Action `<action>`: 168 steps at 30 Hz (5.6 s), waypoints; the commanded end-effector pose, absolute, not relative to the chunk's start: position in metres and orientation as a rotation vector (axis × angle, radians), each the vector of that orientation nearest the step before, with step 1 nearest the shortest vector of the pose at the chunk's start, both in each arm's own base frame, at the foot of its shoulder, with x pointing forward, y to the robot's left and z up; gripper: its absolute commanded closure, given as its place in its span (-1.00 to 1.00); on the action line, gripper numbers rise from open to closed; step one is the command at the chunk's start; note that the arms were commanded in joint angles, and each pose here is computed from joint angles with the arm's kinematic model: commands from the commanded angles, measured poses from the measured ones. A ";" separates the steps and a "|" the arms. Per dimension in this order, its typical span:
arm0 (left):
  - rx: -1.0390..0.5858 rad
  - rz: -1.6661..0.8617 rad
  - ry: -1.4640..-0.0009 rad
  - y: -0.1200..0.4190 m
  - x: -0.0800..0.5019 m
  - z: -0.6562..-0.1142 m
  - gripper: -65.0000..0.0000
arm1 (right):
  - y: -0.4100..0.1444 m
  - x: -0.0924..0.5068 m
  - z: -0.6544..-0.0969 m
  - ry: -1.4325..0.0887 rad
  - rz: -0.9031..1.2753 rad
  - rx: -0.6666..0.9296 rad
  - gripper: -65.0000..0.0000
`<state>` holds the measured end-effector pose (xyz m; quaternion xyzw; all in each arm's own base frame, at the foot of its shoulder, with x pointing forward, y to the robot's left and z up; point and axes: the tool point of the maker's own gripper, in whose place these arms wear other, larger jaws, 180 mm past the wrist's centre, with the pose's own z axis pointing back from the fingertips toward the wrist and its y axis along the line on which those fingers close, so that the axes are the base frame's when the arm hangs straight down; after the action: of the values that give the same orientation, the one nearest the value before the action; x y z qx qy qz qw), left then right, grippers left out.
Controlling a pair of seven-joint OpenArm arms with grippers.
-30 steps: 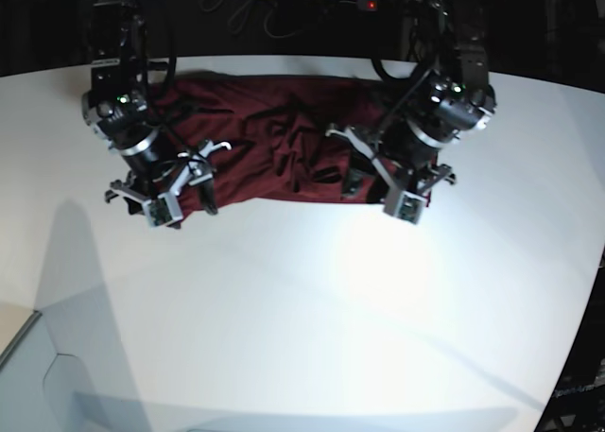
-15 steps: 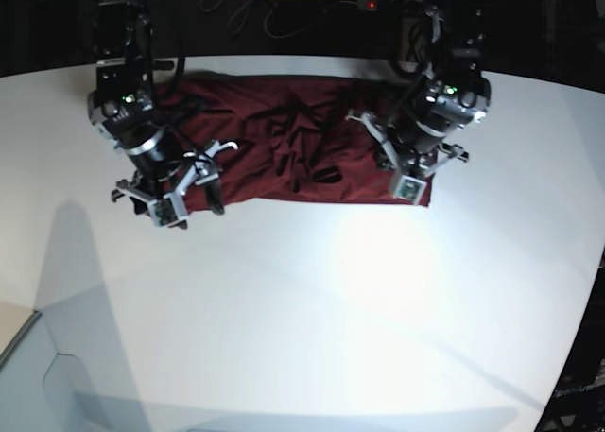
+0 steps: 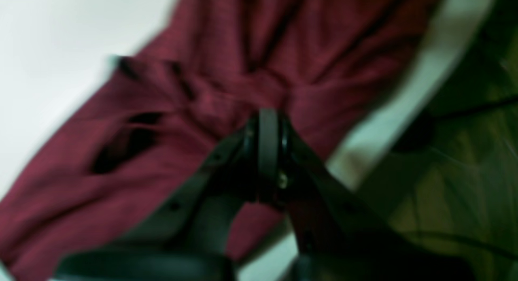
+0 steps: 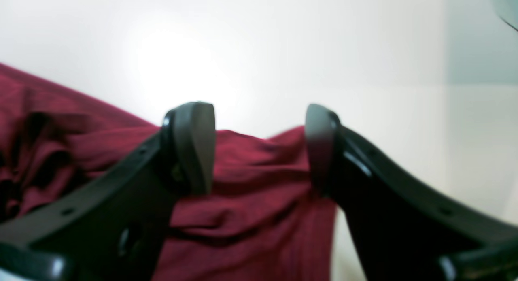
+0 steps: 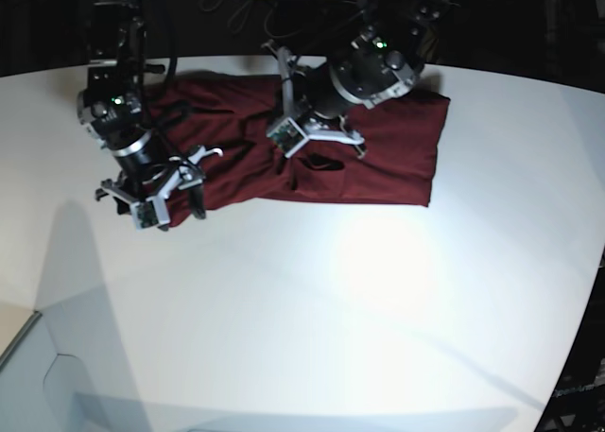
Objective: Layout the t-shirt on the table in an organized manner, then fold the t-shirt properly
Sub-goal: 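Press and flatten the folded shirt with both grippers, then release, then move both grippers to the shirt ends and grasp the end near the right gripper, then fold the grasped shirt end over the rest with the right gripper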
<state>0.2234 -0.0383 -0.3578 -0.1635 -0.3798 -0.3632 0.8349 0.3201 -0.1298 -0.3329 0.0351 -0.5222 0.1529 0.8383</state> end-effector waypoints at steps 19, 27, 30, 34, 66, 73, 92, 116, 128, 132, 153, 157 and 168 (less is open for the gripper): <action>-0.189 -0.400 -0.731 0.053 0.305 -0.391 0.99 | -0.143 0.324 -0.319 -1.157 0.292 0.054 -0.09; -0.272 -0.376 -0.823 0.013 0.345 -0.357 0.99 | -0.143 0.321 -0.323 -1.146 0.291 0.055 -0.10; -0.265 -0.382 -0.856 0.013 0.359 -0.344 0.99 | -0.143 0.317 -0.326 -1.135 0.291 0.057 -0.09; -0.259 -0.382 -0.886 0.014 0.366 -0.334 0.99 | -0.150 0.314 -0.329 -1.122 0.282 0.043 -0.09; -0.044 -0.073 -0.833 0.218 0.317 -0.358 0.99 | -0.198 0.263 -0.407 -0.806 0.014 0.028 -0.62; -0.040 -0.078 -0.819 0.222 0.310 -0.362 0.99 | -0.198 0.258 -0.420 -0.771 0.002 0.042 -0.61; 0.075 0.014 -0.796 0.276 0.273 -0.358 0.99 | -0.155 0.258 -0.416 -0.800 0.004 0.181 1.00; 0.137 0.054 -0.750 0.299 0.232 -0.362 0.99 | -0.124 0.271 -0.348 -0.988 0.145 0.220 1.00; 0.124 0.051 -0.749 0.294 0.239 -0.364 0.99 | -0.045 0.261 -0.310 -1.060 0.335 0.358 1.00; 0.099 0.016 -0.749 0.279 0.248 -0.366 0.99 | -0.005 0.258 -0.300 -1.073 0.416 0.448 1.00; 0.209 0.062 -0.603 0.313 0.201 -0.378 0.99 | 0.134 0.256 -0.264 -1.096 0.667 0.709 1.00; 0.186 0.080 -0.616 0.302 0.201 -0.380 0.99 | 0.141 0.268 -0.272 -1.077 0.680 0.707 1.00; 0.149 0.099 -0.683 0.285 0.227 -0.371 0.99 | 0.146 0.288 -0.279 -1.069 0.709 0.688 1.00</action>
<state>0.2229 0.2821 -0.3780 0.0677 -0.3236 0.0501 0.9425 0.2816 0.1406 -0.2996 0.3000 -0.4614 0.3337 0.7654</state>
